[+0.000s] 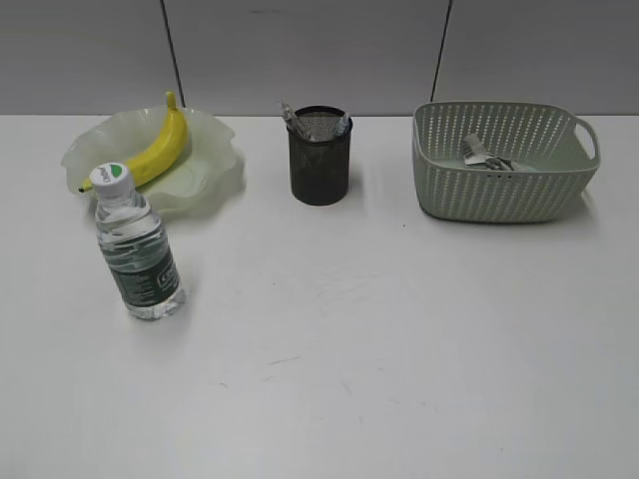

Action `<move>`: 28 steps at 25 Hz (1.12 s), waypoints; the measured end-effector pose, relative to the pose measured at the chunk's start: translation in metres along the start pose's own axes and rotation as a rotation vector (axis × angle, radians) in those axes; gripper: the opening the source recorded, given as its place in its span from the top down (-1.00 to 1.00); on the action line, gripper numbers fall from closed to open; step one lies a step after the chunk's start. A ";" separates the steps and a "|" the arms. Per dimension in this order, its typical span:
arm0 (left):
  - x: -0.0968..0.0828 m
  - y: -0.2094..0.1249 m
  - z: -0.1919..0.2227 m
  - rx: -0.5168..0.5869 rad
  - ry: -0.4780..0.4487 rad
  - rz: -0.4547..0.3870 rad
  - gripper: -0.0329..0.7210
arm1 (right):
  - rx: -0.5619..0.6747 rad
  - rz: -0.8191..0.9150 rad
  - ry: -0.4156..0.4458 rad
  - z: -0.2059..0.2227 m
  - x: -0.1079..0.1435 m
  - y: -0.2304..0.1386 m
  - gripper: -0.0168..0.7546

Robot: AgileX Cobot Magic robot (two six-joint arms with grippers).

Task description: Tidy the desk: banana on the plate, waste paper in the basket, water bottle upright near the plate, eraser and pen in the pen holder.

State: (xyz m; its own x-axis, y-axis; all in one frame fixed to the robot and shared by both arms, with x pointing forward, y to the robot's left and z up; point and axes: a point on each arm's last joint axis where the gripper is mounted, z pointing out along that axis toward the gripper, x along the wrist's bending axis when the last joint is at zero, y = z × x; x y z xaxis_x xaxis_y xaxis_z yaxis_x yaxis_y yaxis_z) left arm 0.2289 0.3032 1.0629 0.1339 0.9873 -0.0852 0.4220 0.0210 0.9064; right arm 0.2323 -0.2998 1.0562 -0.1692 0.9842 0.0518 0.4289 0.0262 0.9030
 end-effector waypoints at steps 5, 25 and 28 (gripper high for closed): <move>-0.001 0.000 0.000 -0.013 0.130 -0.059 0.15 | -0.005 0.045 -0.095 0.000 0.001 0.000 -0.31; -0.002 0.000 0.000 -0.016 0.134 -0.066 0.27 | -0.007 0.054 -0.114 0.000 0.001 0.000 -0.31; -0.002 0.000 0.000 -0.016 0.134 -0.066 0.27 | -0.007 0.054 -0.116 0.000 0.001 0.000 -0.31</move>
State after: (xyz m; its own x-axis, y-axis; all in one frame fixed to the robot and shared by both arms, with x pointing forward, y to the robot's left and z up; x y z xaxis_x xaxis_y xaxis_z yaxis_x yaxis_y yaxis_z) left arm 0.2286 0.3012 1.0631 -0.0147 0.9959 -0.0896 0.4116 0.0877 0.9071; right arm 0.2324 -0.2990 1.0562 -0.0416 0.9978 0.0508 0.4286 -0.0281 0.9030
